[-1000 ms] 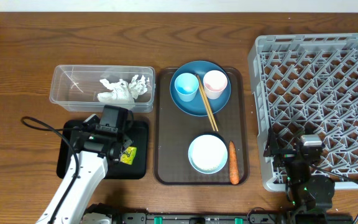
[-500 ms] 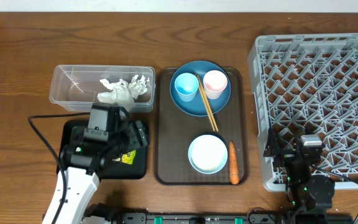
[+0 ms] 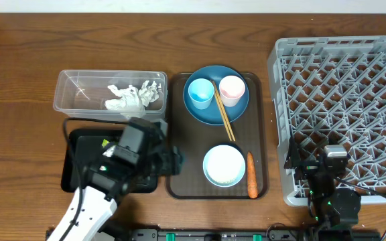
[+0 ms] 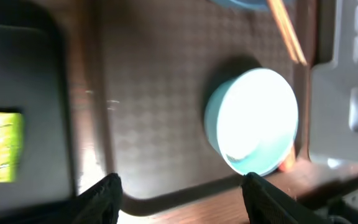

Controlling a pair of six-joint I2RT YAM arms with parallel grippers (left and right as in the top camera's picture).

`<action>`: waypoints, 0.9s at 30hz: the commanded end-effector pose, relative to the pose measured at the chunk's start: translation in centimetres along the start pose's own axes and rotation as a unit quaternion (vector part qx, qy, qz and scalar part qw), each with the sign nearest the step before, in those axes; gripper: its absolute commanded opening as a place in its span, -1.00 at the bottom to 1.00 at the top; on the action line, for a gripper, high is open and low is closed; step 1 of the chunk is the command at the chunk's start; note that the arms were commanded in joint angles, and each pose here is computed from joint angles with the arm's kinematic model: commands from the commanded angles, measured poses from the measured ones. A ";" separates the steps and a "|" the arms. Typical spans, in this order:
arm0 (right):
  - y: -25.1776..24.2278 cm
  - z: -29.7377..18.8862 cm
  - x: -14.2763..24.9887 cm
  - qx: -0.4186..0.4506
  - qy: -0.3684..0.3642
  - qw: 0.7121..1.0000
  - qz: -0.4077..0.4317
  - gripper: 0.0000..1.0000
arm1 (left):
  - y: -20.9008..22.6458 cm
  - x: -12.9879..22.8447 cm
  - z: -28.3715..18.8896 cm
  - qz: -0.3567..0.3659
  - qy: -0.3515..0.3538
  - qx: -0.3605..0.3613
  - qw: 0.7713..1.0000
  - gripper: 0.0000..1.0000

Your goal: Sort waste into correct bins and load items into the dishwasher rack

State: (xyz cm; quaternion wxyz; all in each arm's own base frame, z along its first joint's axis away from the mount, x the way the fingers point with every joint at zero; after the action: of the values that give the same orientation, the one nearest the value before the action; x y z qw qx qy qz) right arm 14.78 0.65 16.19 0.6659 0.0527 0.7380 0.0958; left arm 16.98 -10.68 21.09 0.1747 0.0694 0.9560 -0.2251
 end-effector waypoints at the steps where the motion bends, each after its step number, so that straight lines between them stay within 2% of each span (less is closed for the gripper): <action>1: 0.0 0.0 0.1 0.001 0.003 1.000 -0.002 0.99 | -1.5 -0.1 0.1 0.013 -0.012 -0.006 1.000 0.30; 8: 0.0 0.0 0.1 0.001 0.003 1.000 -0.002 0.98 | -3.6 0.7 2.1 0.046 -0.002 -0.036 0.998 0.30; 14: 0.0 0.0 0.1 0.001 0.003 1.000 -0.002 0.99 | -4.6 0.9 4.0 0.066 0.016 -0.034 0.997 0.31; 27: 0.0 0.0 0.1 0.001 0.003 1.000 -0.002 0.99 | -4.8 0.6 6.7 0.053 0.035 -0.045 0.997 0.31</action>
State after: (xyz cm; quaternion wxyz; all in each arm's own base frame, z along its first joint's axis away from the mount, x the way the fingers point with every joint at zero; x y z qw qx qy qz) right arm 14.78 0.65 16.20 0.6659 0.0527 0.7380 0.0958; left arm 17.11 -17.57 16.94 0.1482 0.1225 0.9661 -0.1724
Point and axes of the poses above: each gripper's point midway between its finger pads, its own z axis out along the fingers, its own y axis along the line the jaws close on, x = y × z, the point moved 10 cm from there along -z, back along the fingers, and after that the axes turned 9 degrees about z, right-handed, at the moved point
